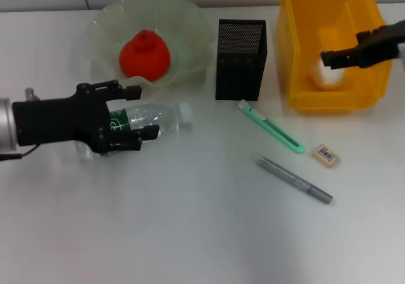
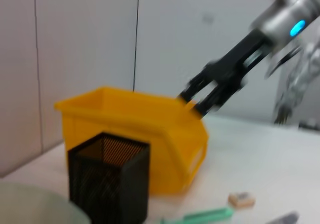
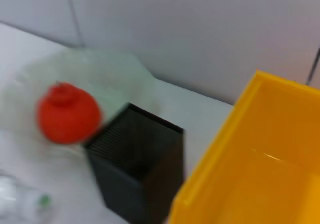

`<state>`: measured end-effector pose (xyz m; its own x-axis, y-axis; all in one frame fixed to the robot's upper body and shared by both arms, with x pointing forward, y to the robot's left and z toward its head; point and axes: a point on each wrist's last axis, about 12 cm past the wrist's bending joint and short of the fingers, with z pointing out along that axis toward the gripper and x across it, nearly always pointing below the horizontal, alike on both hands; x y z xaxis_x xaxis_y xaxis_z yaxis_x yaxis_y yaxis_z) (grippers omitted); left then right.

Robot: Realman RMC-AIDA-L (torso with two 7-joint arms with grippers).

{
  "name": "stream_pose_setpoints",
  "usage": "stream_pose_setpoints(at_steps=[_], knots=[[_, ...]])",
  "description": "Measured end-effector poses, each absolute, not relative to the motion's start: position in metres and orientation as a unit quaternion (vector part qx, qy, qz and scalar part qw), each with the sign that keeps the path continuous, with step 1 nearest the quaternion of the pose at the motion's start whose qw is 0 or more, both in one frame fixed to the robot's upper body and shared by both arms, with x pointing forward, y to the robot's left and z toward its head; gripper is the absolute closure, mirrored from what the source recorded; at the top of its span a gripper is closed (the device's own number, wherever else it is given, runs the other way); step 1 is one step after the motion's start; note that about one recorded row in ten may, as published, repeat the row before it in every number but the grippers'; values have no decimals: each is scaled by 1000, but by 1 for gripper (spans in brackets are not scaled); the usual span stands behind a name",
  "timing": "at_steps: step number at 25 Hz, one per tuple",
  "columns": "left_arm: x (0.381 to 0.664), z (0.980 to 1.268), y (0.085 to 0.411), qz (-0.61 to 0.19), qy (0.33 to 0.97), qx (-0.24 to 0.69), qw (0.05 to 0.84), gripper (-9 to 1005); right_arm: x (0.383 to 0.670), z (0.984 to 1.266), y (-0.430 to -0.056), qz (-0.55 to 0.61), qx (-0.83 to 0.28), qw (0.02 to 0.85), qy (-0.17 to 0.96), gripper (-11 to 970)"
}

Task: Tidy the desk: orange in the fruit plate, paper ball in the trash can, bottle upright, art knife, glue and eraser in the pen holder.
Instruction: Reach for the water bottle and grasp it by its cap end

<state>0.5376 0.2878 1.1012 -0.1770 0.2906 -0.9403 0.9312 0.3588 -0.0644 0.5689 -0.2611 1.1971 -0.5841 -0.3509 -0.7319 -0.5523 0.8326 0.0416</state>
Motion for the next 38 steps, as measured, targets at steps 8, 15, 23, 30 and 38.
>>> stream_pose_setpoints(at_steps=[8, 15, 23, 30, 38], knots=[[567, 1121, 259, -280, 707, 503, 412, 182, 521, 1210, -295, 229, -283, 422, 830, 132], [578, 1124, 221, -219, 690, 565, 397, 183, 505, 1199, -313, 299, -298, 425, 801, 133], [586, 1118, 184, -175, 664, 615, 387, 185, 493, 1190, -304, 342, -363, 412, 763, 133], [591, 1110, 163, -128, 663, 647, 355, 186, 484, 1189, -299, 368, -413, 395, 734, 133], [598, 1107, 158, -92, 675, 647, 342, 274, 476, 1176, -313, 351, -418, 383, 745, 134]])
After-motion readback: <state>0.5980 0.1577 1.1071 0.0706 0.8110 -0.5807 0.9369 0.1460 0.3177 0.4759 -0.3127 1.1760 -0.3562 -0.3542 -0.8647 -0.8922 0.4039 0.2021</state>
